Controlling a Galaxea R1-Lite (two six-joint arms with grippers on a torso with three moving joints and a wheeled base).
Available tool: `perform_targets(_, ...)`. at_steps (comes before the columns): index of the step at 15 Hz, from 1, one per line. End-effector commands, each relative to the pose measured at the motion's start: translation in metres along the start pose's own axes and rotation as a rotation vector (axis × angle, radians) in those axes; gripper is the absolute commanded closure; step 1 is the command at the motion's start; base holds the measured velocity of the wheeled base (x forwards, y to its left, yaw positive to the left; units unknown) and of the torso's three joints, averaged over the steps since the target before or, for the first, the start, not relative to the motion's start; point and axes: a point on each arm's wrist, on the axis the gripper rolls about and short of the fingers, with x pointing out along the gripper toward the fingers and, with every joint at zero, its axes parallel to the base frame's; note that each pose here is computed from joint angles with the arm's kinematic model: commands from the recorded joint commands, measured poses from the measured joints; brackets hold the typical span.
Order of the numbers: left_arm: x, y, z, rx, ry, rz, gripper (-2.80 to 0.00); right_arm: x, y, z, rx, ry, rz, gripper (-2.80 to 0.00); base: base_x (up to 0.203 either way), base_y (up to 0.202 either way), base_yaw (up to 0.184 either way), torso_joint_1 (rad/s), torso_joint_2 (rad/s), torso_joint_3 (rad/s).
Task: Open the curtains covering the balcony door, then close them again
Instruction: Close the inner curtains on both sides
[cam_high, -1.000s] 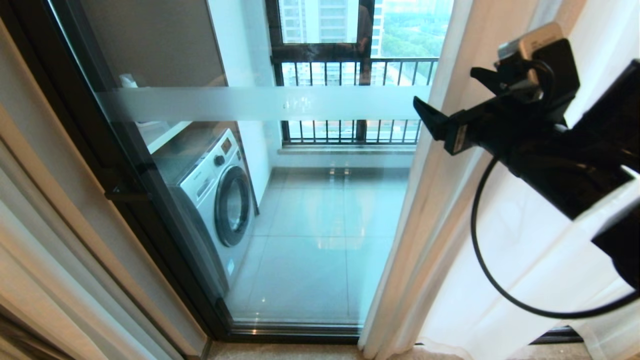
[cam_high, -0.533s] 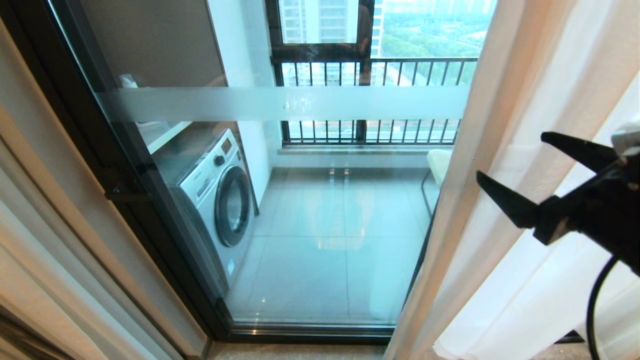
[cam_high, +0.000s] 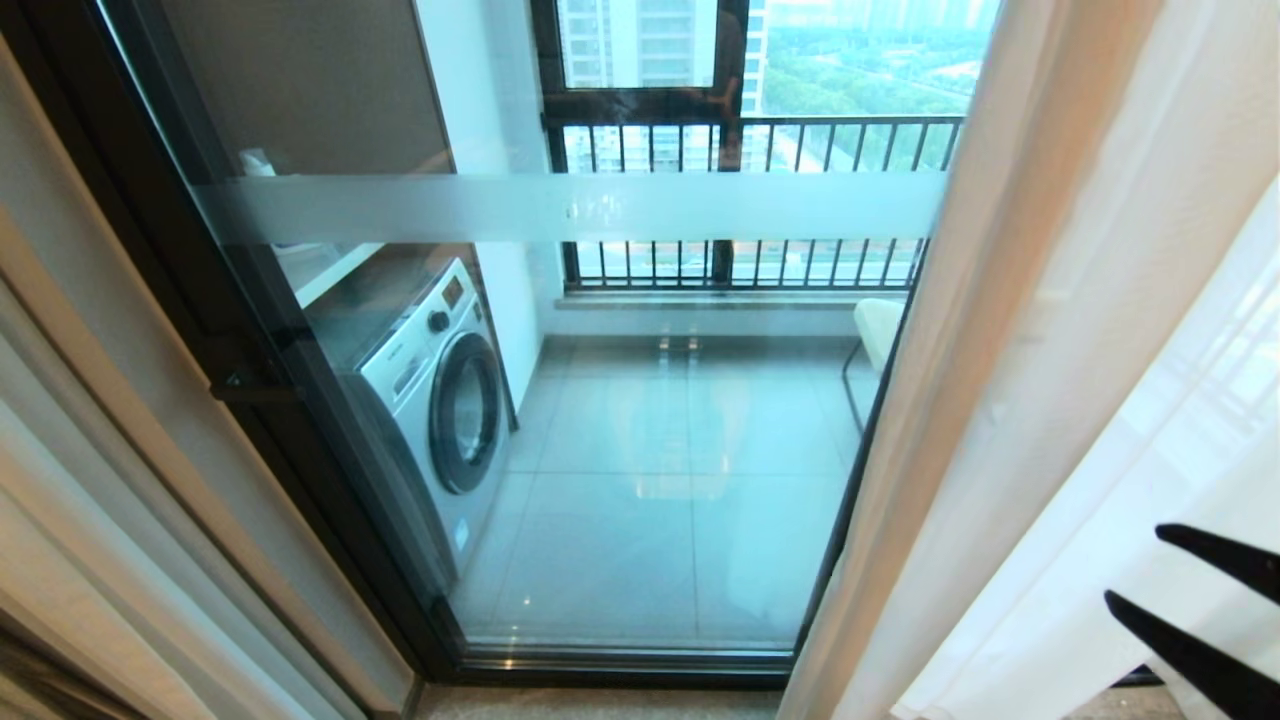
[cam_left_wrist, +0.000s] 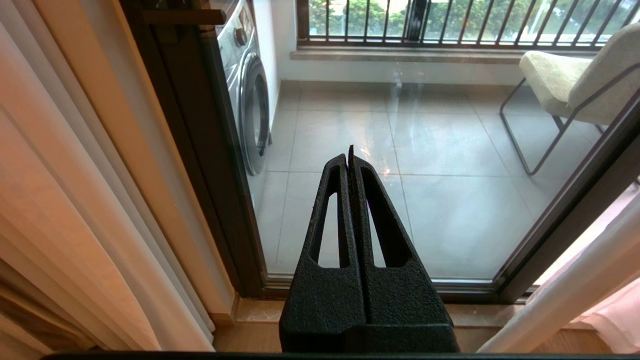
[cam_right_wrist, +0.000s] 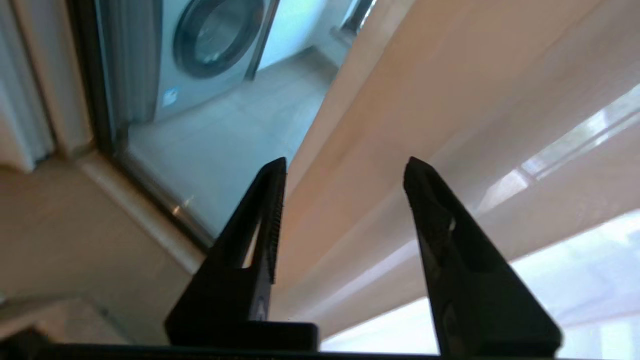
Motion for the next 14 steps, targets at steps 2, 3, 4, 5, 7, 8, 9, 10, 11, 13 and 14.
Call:
perform_targets(2,0.000,0.000,0.000,-0.001,0.000,0.000,0.00,-0.021,0.006,-0.024,0.086,0.090,-0.124,0.00,0.000,0.000,0.000,0.000,0.00,0.000)
perform_targets(3,0.000,0.000,0.000,-0.001,0.000,0.000,0.00,-0.022,0.005,-0.027,0.140,0.116,-0.168,0.00,0.000,0.000,0.000,0.000,0.00,0.000)
perform_targets(4,0.000,0.000,0.000,-0.001,0.000,0.001,0.00,-0.022,0.004,-0.029,0.182,0.145,-0.215,0.00,0.000,0.000,0.000,0.000,0.00,0.000)
perform_targets(5,0.000,0.000,0.000,-0.001,0.000,0.000,0.00,-0.023,0.003,-0.033,0.219,0.182,-0.265,0.00,0.000,0.000,0.000,0.000,0.00,0.000)
perform_targets(7,0.000,0.000,0.000,-0.001,0.000,0.000,0.00,-0.026,0.000,-0.040,0.302,0.255,-0.365,0.00,0.000,0.000,0.000,0.000,0.00,0.000)
perform_targets(8,0.000,0.000,0.000,-0.001,0.000,0.000,0.00,-0.027,-0.001,-0.043,0.349,0.288,-0.418,0.00,0.000,0.000,0.000,0.000,0.00,0.000)
perform_targets(9,0.000,0.000,0.000,-0.001,-0.001,0.001,0.00,-0.028,-0.002,-0.046,0.386,0.311,-0.454,0.00,0.000,0.000,0.000,0.000,0.00,0.000)
perform_targets(10,0.000,0.000,0.000,-0.001,0.000,0.000,0.00,-0.030,0.000,-0.051,0.422,0.321,-0.455,0.00,0.000,0.000,0.000,0.000,0.00,0.000)
perform_targets(11,0.000,0.000,0.000,-0.001,0.000,0.000,0.00,-0.034,0.004,-0.054,0.432,0.298,-0.444,0.00,0.000,0.000,0.000,0.000,0.00,0.000)
perform_targets(13,0.000,0.000,0.000,-0.001,0.000,0.000,0.00,-0.050,0.013,-0.061,0.434,0.219,-0.434,0.00,0.000,0.000,0.000,0.000,0.00,0.000)
perform_targets(14,0.000,0.000,0.000,-0.001,0.000,0.000,0.00,-0.056,0.019,-0.066,0.430,0.199,-0.431,0.00,0.000,0.000,0.000,0.000,0.00,0.000)
